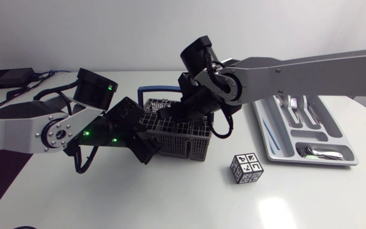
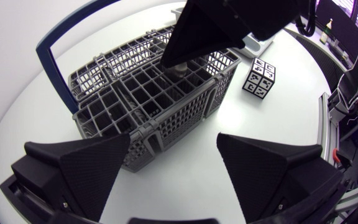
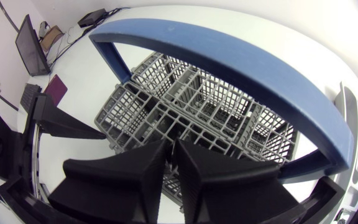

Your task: Transfer all utensils from the basket to the drawer tray.

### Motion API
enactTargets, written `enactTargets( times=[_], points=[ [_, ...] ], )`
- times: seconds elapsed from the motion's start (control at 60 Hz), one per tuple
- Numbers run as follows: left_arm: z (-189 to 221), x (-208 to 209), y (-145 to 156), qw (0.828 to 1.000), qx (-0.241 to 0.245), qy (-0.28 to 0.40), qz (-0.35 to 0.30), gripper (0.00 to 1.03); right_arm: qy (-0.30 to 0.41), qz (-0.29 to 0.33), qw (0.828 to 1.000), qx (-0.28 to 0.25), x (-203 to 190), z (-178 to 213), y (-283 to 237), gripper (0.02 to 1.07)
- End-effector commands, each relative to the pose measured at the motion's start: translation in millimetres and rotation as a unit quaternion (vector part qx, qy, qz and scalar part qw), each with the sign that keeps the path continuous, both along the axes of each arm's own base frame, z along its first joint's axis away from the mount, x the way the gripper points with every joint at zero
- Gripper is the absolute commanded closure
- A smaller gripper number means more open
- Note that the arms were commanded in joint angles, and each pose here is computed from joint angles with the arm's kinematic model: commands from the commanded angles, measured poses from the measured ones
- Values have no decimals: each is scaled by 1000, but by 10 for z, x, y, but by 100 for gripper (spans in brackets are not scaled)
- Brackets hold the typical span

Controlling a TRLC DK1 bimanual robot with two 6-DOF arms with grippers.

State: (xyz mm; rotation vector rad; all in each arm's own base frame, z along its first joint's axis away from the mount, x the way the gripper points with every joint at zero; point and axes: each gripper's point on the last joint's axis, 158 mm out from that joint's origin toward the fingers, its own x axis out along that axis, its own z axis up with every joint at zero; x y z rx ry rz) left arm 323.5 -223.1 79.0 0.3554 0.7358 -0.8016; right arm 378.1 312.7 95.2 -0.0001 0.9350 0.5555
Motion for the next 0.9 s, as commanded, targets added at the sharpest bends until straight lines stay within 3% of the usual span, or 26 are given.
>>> enactTargets(
  times=[0.0, 0.067, 0.883],
  points=[
    [-55, -59, 6, 1000, -5, 10, 3, 6, 21, -14, 1000, -15, -6, -164, -86, 93],
    [-55, -66, -4, 1000, -5, 10, 2, 6, 21, -12, 1000, -18, -15, -158, -96, 97],
    [-135, -121, -27, 1000, 1, 19, -5, 6, 3, 28, 999, 21, -181, 266, -1, 98]
  ],
)
